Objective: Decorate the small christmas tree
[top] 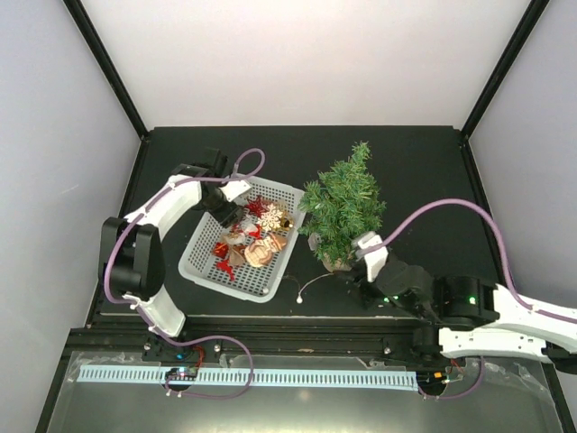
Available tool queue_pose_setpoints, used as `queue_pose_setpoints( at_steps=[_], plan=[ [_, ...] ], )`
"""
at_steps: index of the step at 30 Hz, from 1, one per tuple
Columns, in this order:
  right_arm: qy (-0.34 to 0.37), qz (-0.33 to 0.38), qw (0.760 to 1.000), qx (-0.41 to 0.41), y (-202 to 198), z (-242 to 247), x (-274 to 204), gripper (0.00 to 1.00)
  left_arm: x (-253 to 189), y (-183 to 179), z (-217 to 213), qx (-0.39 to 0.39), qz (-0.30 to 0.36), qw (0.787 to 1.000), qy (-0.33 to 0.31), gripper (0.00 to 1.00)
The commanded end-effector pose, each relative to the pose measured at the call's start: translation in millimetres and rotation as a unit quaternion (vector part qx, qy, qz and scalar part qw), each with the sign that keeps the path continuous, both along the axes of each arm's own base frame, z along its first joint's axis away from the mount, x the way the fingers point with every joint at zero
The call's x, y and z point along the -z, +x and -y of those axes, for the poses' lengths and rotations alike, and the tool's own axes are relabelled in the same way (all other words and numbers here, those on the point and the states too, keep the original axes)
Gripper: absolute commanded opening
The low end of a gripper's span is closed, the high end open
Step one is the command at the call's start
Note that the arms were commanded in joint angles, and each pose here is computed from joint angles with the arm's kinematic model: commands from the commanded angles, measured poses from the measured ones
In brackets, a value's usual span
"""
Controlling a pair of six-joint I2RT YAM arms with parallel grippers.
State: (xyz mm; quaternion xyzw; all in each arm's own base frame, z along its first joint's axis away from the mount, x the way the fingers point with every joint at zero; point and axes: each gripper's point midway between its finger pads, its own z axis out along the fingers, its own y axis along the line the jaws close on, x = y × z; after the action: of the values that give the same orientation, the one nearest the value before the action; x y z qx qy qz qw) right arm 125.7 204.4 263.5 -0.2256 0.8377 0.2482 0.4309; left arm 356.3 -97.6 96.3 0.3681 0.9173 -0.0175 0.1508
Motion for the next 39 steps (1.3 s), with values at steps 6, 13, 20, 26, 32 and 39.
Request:
queue_pose_setpoints(
  at_steps=[6, 13, 20, 26, 32, 39],
  plan=[
    [-0.015, 0.022, 0.979, -0.201, -54.3, -70.7, -15.3, 0.45, -28.8, 23.5, -16.3, -0.020, 0.035, 0.999, -0.004, 0.72],
    [-0.068, 0.008, 0.975, -0.213, -60.1, -103.5, 13.0, 0.48, -51.7, 19.8, -5.1, -0.011, 0.052, 0.998, -0.039, 0.73],
    [-0.132, 0.018, 0.978, -0.162, -41.4, -124.3, 53.5, 0.54, -114.6, -3.3, 11.8, 0.011, 0.111, 0.988, -0.108, 0.79],
    [-0.196, 0.043, 0.974, -0.102, -17.4, -130.6, 88.4, 0.56, -166.3, -38.7, 24.0, 0.034, 0.153, 0.973, -0.167, 0.81],
    [-0.215, 0.017, 0.972, -0.095, -3.0, -140.0, 132.5, 0.55, -217.3, -82.1, 36.0, 0.061, 0.209, 0.950, -0.225, 0.85],
    [-0.225, 0.004, 0.972, -0.075, 22.1, -141.8, 156.2, 0.53, -232.6, -108.0, 40.2, 0.070, 0.212, 0.942, -0.249, 0.85]
  ],
)
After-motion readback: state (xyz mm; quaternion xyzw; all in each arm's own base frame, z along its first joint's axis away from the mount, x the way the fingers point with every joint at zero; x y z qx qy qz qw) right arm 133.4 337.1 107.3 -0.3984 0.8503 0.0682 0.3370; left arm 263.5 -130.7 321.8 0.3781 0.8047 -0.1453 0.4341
